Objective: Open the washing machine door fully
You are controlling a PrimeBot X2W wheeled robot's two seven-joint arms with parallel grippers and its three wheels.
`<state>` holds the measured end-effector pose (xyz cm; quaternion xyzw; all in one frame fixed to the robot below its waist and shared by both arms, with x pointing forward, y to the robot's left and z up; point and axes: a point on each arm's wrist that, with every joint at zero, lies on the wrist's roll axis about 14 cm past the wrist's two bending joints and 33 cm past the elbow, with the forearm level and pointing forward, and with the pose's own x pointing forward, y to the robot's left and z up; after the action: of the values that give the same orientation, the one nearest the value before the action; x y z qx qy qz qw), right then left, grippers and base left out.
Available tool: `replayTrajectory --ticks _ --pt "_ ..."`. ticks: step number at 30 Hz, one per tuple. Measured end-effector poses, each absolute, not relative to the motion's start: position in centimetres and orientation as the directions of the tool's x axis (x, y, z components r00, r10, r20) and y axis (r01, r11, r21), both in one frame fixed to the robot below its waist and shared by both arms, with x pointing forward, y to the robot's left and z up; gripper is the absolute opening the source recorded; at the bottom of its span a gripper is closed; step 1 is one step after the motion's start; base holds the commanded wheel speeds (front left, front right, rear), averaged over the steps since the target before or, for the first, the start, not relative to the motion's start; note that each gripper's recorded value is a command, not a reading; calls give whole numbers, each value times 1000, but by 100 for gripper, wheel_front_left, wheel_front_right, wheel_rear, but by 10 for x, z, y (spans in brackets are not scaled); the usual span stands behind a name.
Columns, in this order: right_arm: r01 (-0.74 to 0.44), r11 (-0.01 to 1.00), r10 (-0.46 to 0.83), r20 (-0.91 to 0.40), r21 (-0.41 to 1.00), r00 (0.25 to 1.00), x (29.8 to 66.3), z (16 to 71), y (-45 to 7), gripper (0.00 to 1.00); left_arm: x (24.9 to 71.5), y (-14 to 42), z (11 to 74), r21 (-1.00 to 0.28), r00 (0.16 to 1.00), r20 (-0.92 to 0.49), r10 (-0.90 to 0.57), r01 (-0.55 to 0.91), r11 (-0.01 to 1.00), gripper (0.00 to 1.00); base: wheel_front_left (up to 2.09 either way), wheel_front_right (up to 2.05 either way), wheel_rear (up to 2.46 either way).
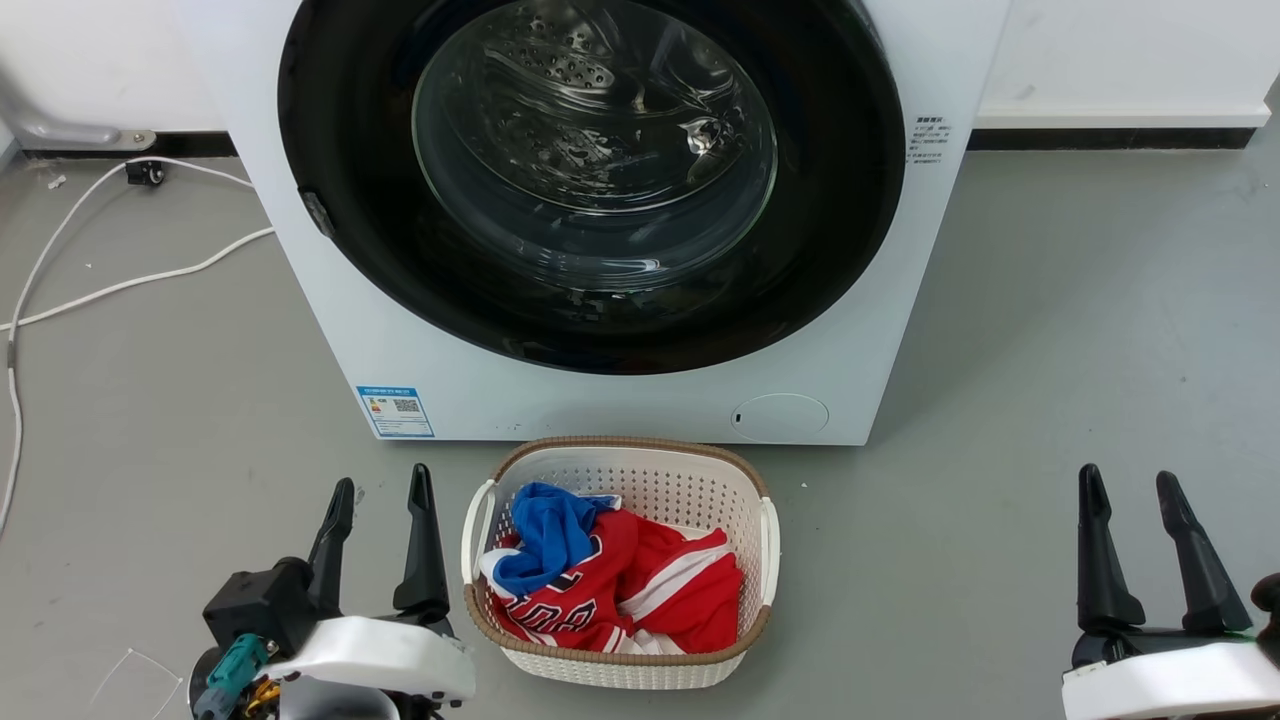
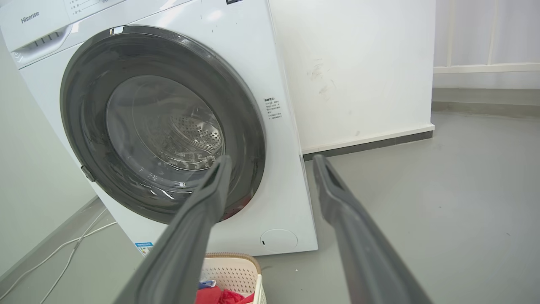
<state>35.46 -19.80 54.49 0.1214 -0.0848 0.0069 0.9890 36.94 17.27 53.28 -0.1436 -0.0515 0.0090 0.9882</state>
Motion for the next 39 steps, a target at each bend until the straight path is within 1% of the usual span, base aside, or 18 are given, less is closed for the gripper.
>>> replayTrajectory --ticks 21,39 --pt "-28 992 3 199 123 980 345 549 -198 100 362 164 539 -162 988 155 -3 29 986 100 0 0 0" --pt "-29 999 19 218 45 976 341 550 -197 100 356 161 532 -53 987 160 -34 43 998 100 0 0 0"
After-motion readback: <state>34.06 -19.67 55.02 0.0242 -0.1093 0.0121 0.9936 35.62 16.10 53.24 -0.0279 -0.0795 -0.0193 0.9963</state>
